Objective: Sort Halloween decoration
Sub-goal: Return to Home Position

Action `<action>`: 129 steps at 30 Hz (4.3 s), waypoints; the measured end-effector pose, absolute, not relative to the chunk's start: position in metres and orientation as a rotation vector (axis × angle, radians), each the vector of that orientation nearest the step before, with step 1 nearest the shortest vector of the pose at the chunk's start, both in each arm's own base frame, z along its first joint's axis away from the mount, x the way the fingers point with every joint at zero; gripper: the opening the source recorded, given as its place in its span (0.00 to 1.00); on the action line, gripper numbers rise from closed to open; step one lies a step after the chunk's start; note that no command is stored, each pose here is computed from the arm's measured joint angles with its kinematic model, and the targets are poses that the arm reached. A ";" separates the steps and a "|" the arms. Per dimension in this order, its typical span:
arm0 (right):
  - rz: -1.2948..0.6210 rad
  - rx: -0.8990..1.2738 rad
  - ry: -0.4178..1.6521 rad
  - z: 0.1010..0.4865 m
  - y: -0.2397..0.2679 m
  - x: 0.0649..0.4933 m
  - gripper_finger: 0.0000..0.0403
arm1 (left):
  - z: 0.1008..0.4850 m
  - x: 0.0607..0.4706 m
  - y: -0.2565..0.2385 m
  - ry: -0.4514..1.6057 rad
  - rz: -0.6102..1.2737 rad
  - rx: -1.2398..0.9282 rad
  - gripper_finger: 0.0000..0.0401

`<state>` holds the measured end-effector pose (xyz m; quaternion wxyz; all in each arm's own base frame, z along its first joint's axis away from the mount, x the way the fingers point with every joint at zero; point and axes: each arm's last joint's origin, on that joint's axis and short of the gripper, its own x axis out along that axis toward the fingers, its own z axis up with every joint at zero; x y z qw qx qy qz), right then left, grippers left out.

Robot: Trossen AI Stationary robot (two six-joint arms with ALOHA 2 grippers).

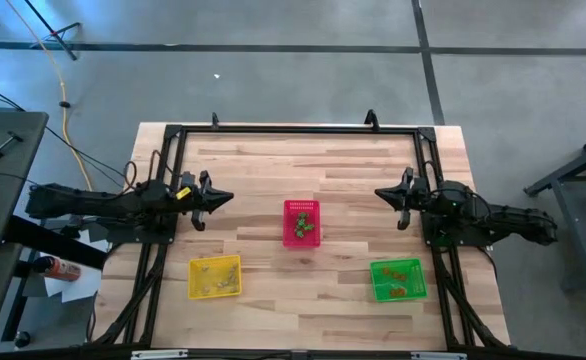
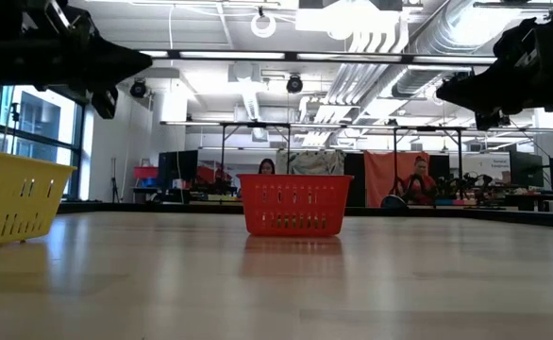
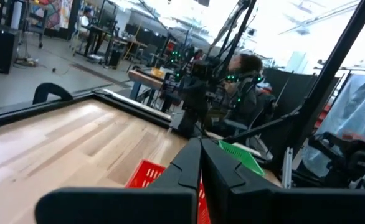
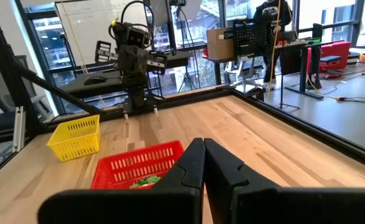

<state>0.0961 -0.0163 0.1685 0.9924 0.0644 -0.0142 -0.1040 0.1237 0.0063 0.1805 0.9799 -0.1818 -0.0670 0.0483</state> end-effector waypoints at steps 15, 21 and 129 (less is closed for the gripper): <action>-0.209 0.129 -0.023 0.168 -0.016 0.096 0.00 | 0.197 0.092 0.003 -0.334 0.037 -0.374 0.00; -0.209 0.129 -0.020 0.168 -0.016 0.097 0.00 | 0.195 0.093 0.001 -0.307 0.019 -0.376 0.00; -0.209 0.129 -0.019 0.168 -0.016 0.097 0.00 | 0.168 0.098 0.000 -0.005 0.003 -0.154 0.00</action>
